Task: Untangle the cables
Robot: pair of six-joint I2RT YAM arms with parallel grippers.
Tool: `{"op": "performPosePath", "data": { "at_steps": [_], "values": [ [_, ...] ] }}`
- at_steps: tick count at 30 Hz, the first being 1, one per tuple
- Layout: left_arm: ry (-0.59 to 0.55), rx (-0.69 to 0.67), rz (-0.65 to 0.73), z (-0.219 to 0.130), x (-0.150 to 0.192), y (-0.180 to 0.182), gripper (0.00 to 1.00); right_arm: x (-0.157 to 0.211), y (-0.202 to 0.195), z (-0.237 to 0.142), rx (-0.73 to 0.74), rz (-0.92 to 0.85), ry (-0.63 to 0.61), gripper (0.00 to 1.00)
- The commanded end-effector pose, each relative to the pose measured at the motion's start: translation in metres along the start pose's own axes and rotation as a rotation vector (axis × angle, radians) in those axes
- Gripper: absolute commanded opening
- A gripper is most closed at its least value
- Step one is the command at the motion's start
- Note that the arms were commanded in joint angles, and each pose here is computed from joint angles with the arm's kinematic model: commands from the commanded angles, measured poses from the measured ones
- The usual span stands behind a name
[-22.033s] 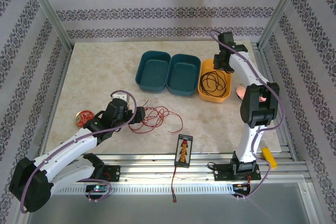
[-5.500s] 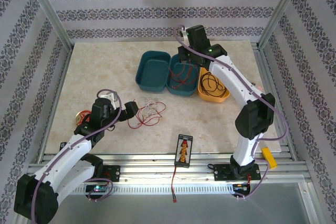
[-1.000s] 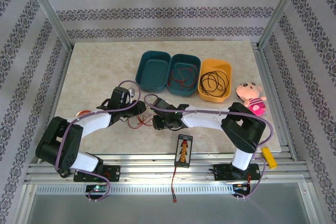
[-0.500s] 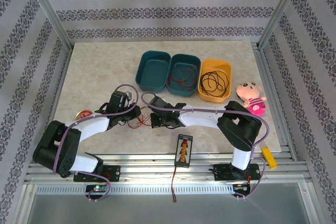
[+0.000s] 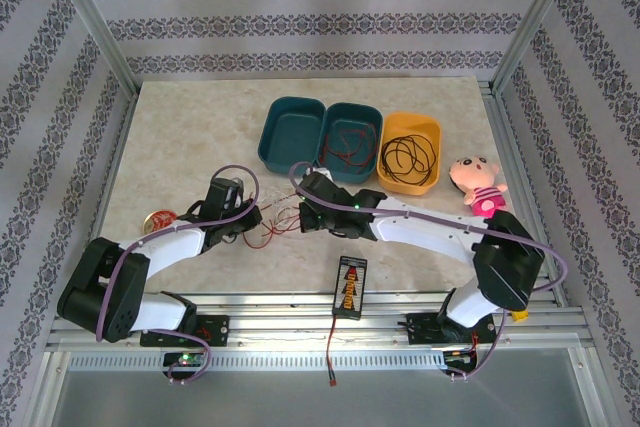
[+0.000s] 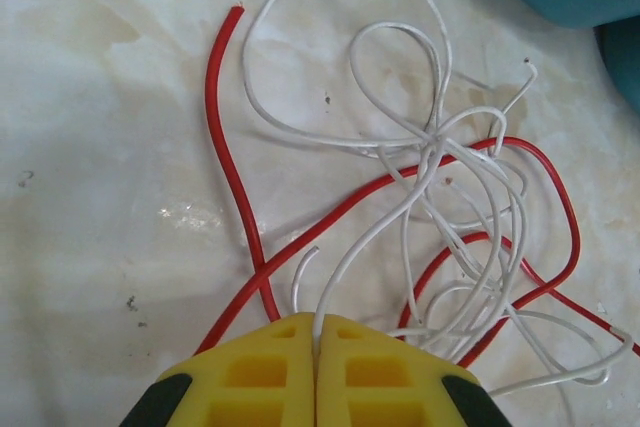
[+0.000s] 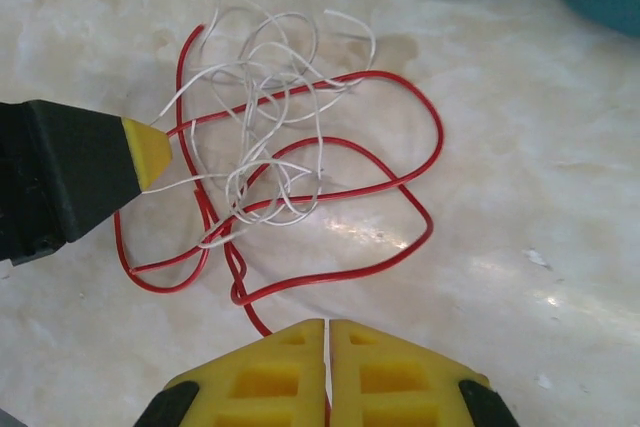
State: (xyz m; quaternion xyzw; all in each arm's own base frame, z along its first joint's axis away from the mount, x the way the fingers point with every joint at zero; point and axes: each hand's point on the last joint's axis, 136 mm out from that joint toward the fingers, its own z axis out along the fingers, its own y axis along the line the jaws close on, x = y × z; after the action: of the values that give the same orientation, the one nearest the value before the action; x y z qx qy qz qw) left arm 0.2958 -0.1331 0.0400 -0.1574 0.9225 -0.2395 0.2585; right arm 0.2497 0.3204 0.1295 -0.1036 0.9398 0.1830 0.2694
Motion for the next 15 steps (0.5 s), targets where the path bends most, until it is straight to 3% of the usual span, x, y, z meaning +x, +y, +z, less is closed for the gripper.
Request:
{"op": "performPosePath", "data": {
  "at_steps": [1,15],
  "values": [
    [0.010,-0.035,-0.015,0.000,0.007,0.009,0.05,-0.014,-0.011,-0.024,0.052,-0.043,-0.056,0.00],
    [0.005,-0.047,-0.014,-0.002,0.010,0.015,0.05,-0.060,0.012,-0.104,-0.098,-0.123,-0.261,0.00]
  ]
}}
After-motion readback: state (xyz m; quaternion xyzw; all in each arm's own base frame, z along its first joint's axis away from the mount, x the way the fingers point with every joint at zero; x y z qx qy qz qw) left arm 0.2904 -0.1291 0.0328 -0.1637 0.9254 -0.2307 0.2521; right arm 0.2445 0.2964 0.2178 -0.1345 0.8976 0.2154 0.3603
